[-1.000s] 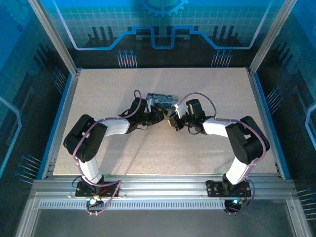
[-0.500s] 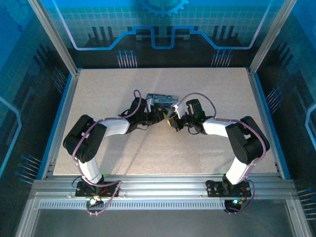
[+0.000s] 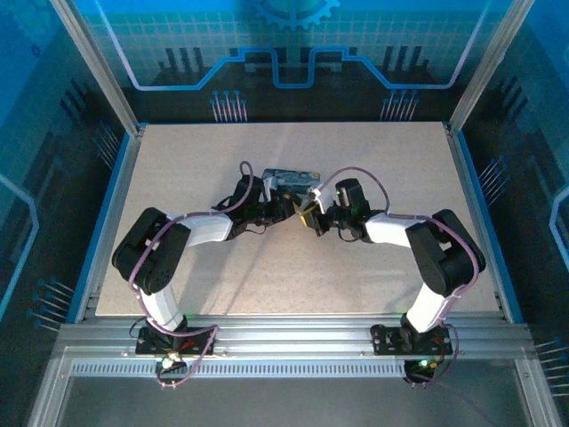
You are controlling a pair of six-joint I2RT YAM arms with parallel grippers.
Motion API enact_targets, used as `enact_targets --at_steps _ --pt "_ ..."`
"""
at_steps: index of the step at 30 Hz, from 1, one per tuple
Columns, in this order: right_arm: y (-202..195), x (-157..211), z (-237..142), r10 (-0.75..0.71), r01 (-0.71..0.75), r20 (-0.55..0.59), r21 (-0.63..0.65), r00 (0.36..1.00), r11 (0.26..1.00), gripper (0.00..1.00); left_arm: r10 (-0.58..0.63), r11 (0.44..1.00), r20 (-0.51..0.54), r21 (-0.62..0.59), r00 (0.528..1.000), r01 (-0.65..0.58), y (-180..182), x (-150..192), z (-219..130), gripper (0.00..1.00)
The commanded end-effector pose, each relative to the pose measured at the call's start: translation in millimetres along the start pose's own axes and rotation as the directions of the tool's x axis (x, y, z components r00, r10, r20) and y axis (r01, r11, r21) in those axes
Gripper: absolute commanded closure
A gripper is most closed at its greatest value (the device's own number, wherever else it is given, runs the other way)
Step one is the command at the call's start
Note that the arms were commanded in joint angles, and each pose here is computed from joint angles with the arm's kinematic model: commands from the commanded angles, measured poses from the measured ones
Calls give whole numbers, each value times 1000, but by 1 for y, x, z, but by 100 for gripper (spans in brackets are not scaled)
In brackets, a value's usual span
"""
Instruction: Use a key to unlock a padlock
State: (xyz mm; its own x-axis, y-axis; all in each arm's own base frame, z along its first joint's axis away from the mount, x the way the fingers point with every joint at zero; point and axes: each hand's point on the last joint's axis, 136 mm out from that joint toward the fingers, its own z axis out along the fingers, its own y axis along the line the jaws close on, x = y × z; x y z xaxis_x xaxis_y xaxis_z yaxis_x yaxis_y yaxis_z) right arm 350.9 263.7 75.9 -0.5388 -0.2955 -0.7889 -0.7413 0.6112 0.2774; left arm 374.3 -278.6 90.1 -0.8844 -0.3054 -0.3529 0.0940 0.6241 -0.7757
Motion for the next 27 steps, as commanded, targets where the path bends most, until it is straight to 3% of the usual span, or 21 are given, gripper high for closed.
enact_targets --at_steps 1,23,27 --pt "8 -23 -1 -90 92 85 -20 992 996 99 31 996 -20 84 999 -29 -30 1 -11 84" --pt "19 -43 12 -135 149 138 -95 981 984 98 30 995 -49 97 998 -25 -36 5 -14 84" --pt "25 -68 9 -141 167 201 -122 969 978 98 30 994 -55 108 998 -24 -39 5 -15 84"
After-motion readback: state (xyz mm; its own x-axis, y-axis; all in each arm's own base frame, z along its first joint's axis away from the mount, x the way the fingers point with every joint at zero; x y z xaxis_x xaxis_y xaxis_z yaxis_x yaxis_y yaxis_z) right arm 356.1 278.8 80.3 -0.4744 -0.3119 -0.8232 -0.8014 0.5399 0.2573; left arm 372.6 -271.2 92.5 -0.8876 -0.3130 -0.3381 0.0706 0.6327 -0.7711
